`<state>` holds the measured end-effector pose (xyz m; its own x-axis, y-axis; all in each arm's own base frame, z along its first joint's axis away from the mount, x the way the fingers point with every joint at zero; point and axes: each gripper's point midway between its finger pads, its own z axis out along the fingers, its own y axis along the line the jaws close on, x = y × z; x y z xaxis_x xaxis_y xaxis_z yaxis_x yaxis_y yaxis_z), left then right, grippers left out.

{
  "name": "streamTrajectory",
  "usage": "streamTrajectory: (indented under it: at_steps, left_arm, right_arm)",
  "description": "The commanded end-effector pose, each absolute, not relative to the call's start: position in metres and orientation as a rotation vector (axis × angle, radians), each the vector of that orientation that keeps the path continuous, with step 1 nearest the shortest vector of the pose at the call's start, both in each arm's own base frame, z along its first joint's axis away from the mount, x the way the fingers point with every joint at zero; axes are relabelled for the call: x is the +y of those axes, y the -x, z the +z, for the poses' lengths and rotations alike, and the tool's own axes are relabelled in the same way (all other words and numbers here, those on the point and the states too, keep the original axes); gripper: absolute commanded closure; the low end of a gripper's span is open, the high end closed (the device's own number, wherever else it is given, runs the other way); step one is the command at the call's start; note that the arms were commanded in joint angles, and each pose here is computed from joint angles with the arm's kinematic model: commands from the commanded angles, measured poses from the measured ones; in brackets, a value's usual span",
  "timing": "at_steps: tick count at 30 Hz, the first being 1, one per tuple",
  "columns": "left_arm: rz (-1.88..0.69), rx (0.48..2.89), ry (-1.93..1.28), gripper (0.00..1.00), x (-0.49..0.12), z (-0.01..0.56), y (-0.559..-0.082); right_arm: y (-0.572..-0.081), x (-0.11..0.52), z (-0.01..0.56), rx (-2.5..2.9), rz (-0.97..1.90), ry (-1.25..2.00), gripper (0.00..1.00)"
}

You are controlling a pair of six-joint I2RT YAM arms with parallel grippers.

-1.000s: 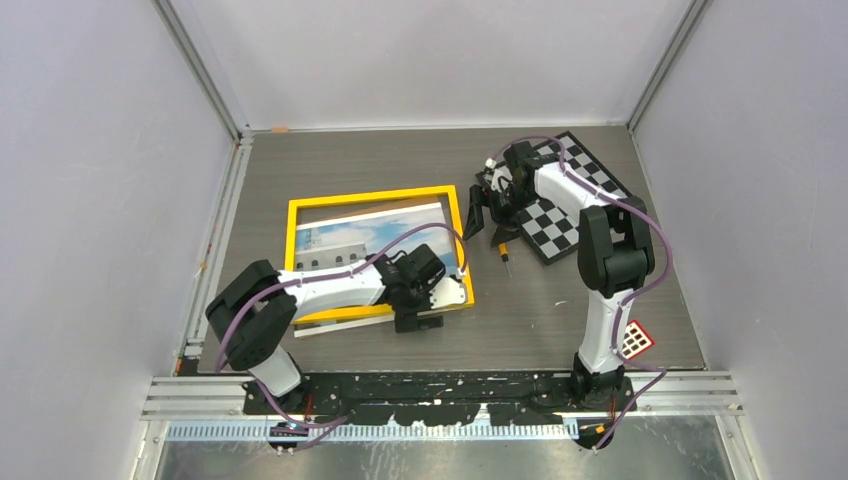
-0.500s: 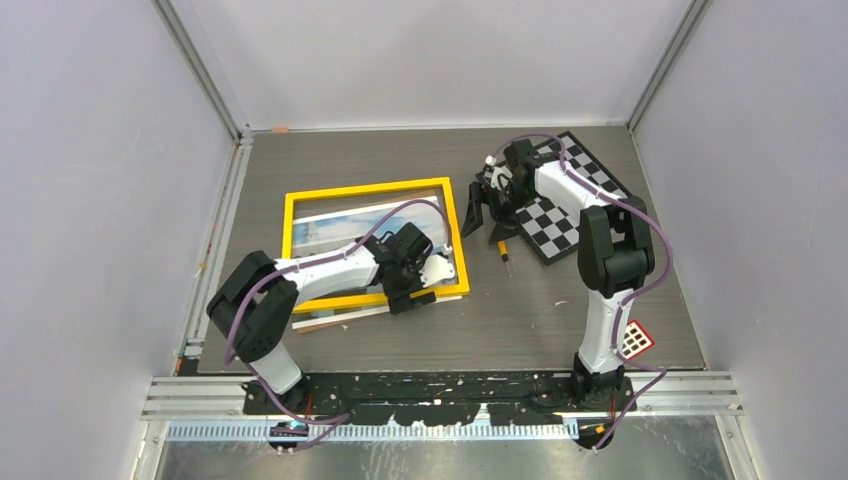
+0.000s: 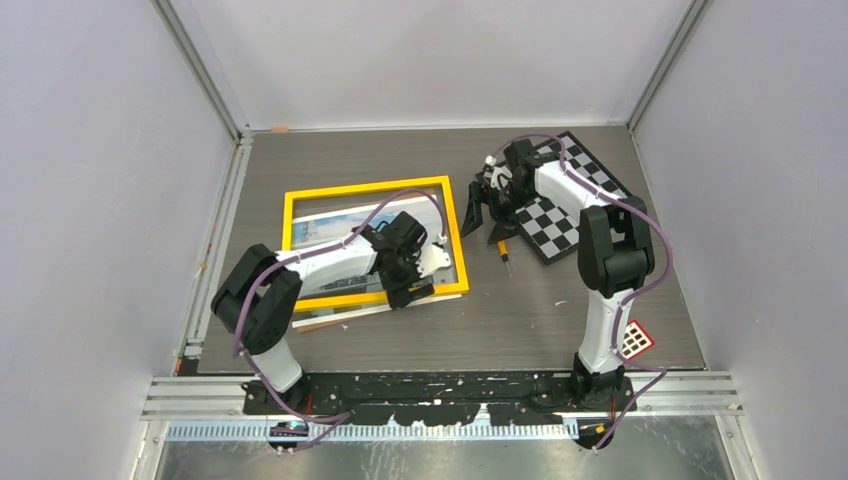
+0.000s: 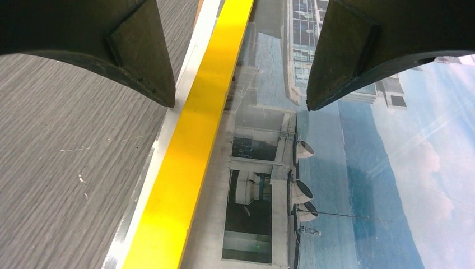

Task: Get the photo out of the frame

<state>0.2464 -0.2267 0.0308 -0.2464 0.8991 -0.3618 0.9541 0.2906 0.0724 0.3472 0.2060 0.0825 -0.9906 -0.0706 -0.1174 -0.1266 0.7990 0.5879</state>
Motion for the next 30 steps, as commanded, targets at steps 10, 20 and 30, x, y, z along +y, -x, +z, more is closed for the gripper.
streamTrajectory:
  at_steps: [10,20,30]
  left_arm:
    - [-0.188,2.227,-1.68,0.16,-0.224,0.028,-0.259]
    - [-0.216,2.306,-1.607,0.28,-0.211,0.027,-0.278]
    - [-0.35,2.208,-1.767,0.09,-0.209,0.045,-0.251]
  right_arm:
    - [-0.357,0.212,0.095,2.842,0.988,0.178,0.11]
    - [-0.358,0.213,0.093,2.845,0.999,0.176,0.12]
    - [-0.357,0.213,0.092,2.85,1.006,0.175,0.12]
